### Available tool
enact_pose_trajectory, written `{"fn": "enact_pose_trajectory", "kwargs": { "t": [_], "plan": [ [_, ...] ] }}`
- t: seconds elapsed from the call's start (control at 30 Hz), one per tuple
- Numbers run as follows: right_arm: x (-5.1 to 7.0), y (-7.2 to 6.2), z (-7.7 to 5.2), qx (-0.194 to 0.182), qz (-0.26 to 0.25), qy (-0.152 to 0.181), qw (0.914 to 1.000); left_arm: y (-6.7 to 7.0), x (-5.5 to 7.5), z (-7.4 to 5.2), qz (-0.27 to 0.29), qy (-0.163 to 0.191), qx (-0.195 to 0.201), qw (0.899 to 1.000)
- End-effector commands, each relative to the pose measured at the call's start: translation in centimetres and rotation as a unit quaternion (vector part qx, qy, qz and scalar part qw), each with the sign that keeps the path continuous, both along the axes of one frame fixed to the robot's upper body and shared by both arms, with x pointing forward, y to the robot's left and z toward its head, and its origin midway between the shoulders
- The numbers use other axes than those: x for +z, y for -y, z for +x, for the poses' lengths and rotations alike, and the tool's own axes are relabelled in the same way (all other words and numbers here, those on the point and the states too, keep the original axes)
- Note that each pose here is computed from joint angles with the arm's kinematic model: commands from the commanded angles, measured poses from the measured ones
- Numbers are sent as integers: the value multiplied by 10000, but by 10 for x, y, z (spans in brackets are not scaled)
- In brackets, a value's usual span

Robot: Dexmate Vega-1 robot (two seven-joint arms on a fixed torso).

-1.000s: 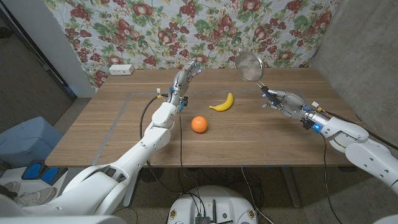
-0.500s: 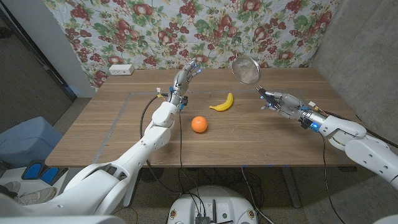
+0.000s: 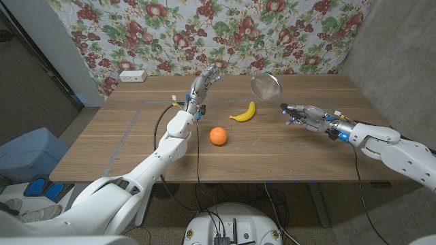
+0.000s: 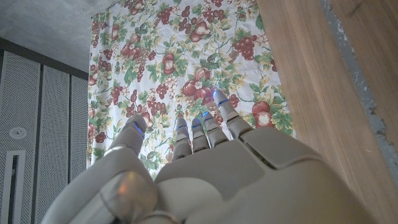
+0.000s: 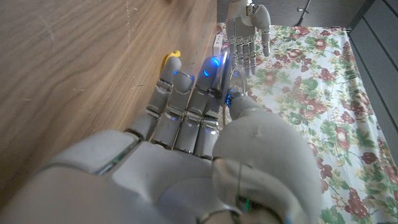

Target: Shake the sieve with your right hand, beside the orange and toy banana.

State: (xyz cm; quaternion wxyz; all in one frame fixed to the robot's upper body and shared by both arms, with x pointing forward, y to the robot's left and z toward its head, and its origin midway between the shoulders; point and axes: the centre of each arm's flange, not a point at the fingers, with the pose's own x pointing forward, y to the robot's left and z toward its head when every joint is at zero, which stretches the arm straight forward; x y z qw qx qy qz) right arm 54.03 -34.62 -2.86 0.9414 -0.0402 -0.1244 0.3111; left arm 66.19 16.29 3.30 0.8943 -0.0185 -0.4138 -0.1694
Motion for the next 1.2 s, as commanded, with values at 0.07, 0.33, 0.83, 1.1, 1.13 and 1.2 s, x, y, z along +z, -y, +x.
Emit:
{"fn": "enact_pose_trajectory", "kwargs": {
  "t": [0.07,0.33,0.83,1.1,1.13,1.2],
  "plan": [
    [-5,5,3,-460,-480,-604,9960,1,0,2,8,-34,-5,10000],
    [-5,6,2,-455,-547,-687,9951,1,-1,2,8,-45,-16,10000],
    [0,4,1,-337,-452,-504,9971,0,-3,0,-15,-43,-11,10000],
    [-2,4,-1,-206,-91,-225,9995,-1,-4,0,-28,-67,-6,10000],
    [-2,5,-1,-171,-58,-184,9997,-1,-4,0,-28,-68,-4,10000],
    [-2,5,-2,-121,43,-88,9999,-1,-3,0,-21,-61,-10,10000]
  ]
}}
